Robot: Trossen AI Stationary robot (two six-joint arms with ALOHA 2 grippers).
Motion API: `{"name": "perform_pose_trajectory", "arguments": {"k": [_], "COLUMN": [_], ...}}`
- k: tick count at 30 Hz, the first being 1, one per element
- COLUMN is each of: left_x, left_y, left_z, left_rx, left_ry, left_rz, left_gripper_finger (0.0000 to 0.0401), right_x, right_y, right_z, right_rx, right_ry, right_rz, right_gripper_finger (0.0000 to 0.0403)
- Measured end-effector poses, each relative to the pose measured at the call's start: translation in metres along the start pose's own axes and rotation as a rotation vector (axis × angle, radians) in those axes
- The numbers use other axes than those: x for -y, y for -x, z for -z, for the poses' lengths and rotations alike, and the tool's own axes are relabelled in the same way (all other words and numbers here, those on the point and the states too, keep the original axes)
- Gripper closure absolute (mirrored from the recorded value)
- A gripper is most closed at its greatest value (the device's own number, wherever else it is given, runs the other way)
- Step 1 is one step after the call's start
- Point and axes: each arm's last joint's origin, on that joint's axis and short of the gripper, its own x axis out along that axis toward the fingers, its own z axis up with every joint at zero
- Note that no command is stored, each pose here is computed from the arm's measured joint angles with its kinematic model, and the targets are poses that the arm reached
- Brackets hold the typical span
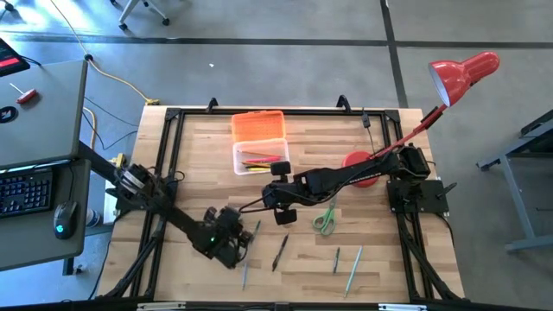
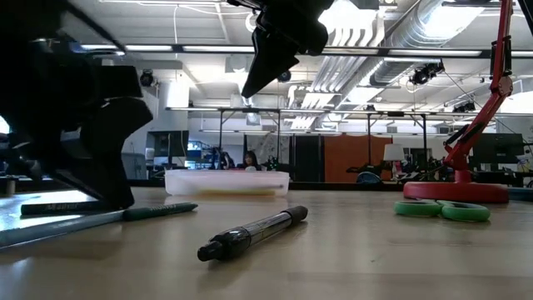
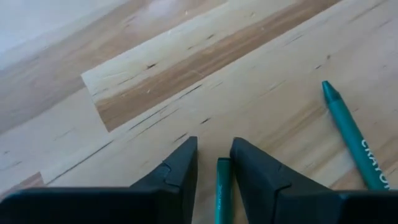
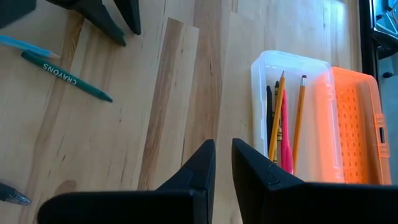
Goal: Pick & place school supplies into a supply box
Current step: Put the left dark green crayon into the orange supply box
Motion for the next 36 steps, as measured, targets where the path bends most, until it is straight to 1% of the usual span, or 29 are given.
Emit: {"name": "perform_pose_trajectory", "arguments": {"k": [3, 5, 11, 15, 19, 22, 28, 31, 36], "left_x": [-0.001, -0.001, 0.001, 0.002, 0.003, 0.002, -0.004, -0.005, -0.006], "left_y": [0.001, 0.001, 0.004, 0.005, 0.002, -0.003, -0.007, -0.009, -0.009], "left_z": [0.013, 0.014, 0.018, 0.018, 0.024, 0.034, 0.056, 0.06, 0.06], "left_rx": [0.057, 0.053, 0.065, 0.073, 0.09, 0.161, 0.315, 0.344, 0.356], "left_ry": [0.01, 0.033, 0.038, 0.049, 0.032, 0.021, 0.09, 0.103, 0.092], "left_rz": [0.011, 0.012, 0.043, 0.056, 0.057, 0.056, 0.11, 0.118, 0.12], "left_gripper_finger": [0.0271, 0.0271, 0.0272, 0.0272, 0.0272, 0.0272, 0.0276, 0.0298, 0.0369], "right_x": [0.0, 0.0, 0.003, 0.006, 0.009, 0.009, 0.002, -0.005, -0.02], "right_y": [0.0, 0.0, -0.001, -0.002, -0.003, -0.003, -0.001, 0.002, 0.007], "right_z": [0.0, 0.0, 0.001, 0.005, 0.007, 0.007, 0.006, 0.005, 0.001], "right_rx": [0.0, 0.0, -0.007, -0.041, -0.065, -0.065, -0.057, -0.048, -0.019], "right_ry": [0.01, 0.022, 0.02, 0.02, -0.031, -0.069, -0.123, -0.135, -0.163], "right_rz": [0.0, 0.0, 0.003, 0.003, 0.003, 0.004, -0.003, -0.013, -0.034], "right_gripper_finger": [0.037, 0.0371, 0.0371, 0.0371, 0.037, 0.0371, 0.037, 0.0371, 0.0371]}}
